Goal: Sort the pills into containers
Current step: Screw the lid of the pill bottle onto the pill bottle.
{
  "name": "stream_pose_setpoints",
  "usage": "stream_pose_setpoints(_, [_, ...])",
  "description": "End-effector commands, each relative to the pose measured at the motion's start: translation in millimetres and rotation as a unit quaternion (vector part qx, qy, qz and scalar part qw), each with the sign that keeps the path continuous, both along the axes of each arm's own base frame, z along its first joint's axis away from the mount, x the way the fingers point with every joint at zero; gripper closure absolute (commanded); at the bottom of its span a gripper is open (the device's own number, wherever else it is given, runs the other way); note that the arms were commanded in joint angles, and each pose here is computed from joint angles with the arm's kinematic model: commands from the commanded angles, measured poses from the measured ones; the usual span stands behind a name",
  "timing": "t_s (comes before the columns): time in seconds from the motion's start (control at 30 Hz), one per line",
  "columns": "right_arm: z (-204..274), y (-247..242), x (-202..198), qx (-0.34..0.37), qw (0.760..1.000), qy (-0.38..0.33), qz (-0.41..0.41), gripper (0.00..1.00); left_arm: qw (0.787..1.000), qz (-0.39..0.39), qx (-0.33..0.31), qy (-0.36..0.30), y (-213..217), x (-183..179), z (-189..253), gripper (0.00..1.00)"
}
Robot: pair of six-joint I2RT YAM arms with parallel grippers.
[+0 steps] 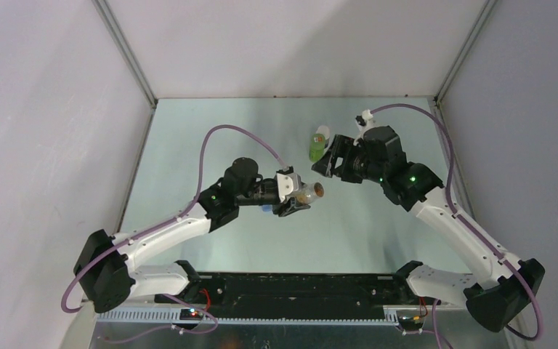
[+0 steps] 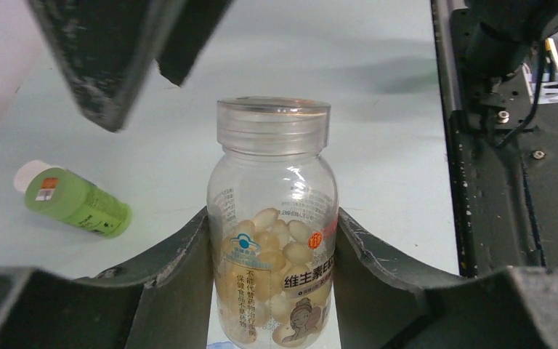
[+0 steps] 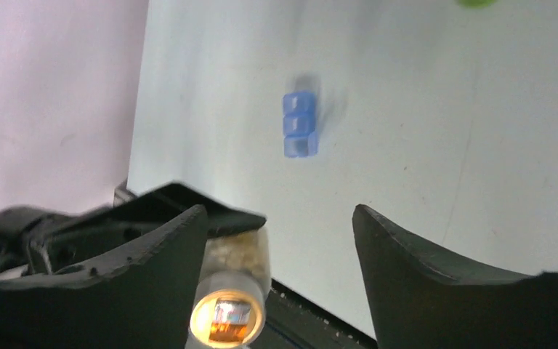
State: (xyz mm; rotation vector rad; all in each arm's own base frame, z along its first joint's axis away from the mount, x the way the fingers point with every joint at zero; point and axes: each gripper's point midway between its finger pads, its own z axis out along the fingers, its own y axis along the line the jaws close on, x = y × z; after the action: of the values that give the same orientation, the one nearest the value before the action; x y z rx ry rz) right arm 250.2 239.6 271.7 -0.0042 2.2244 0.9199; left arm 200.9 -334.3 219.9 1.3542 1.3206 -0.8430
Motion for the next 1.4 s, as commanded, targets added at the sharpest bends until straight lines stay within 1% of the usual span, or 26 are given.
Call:
stream_pose_setpoints(0.0, [30,-16,21,0.016,0.997,-0.042,-0.065,0.19,0.998,-0.029,-0.039,-0.034,-8,-6,33,1.0])
stream_pose_setpoints(0.03, [32,-17,20,0.014,0.997,-0.05,-0.06,0.14,0.998,-0.028,-0.037,-0.034,-8,-6,33,1.0])
stream_pose_setpoints(0.1, [40,-17,16,0.012,0.996,-0.073,-0.04,0.11,0.998,-0.026,-0.037,-0.034,-7,-5,33,1.0])
stream_pose_setpoints(0.2, [51,-15,6,0.005,0.994,-0.113,0.009,0.1,0.998,-0.026,-0.037,-0.034,-7,-5,33,1.0])
stream_pose_setpoints(0.3, [51,-8,-16,-0.009,0.983,-0.153,0.101,0.1,0.998,-0.026,-0.037,-0.034,-7,-5,34,1.0])
stream_pose_setpoints(0.37, [52,-5,-30,-0.007,0.975,-0.169,0.143,0.08,0.998,-0.029,-0.039,-0.035,-8,-6,35,1.0])
stream_pose_setpoints(0.5, [50,1,-47,0.006,0.968,-0.163,0.189,0.06,0.998,-0.03,-0.041,-0.034,-8,-6,37,1.0])
stream_pose_setpoints(0.67, [33,7,-51,-0.004,0.966,-0.137,0.221,0.06,0.998,-0.034,-0.045,-0.035,-9,-7,39,1.0])
stream_pose_setpoints(0.7, [28,8,-52,-0.008,0.966,-0.129,0.225,0.09,0.998,-0.035,-0.045,-0.035,-10,-8,40,1.0])
stream_pose_setpoints(0.8, [21,9,-48,-0.018,0.966,-0.121,0.226,0.22,0.998,-0.037,-0.046,-0.035,-10,-9,41,1.0])
stream_pose_setpoints(0.87, [18,9,-44,-0.023,0.968,-0.12,0.22,0.28,0.998,-0.039,-0.045,-0.033,-10,-10,40,1.0])
stream_pose_setpoints(0.93, [19,10,-41,-0.024,0.969,-0.122,0.214,0.32,0.998,-0.039,-0.046,-0.033,-10,-9,41,1.0])
stream_pose_setpoints(1.07, [20,14,-40,-0.024,0.969,-0.126,0.21,0.36,0.998,-0.039,-0.048,-0.032,-10,-10,41,1.0])
stream_pose_setpoints(1.27, [8,20,-37,-0.03,0.974,-0.1,0.201,0.44,0.997,-0.038,-0.05,-0.033,-10,-9,42,1.0])
stream_pose_setpoints(1.37, [4,19,-32,-0.037,0.978,-0.092,0.181,0.5,0.997,-0.038,-0.051,-0.035,-10,-9,43,1.0])
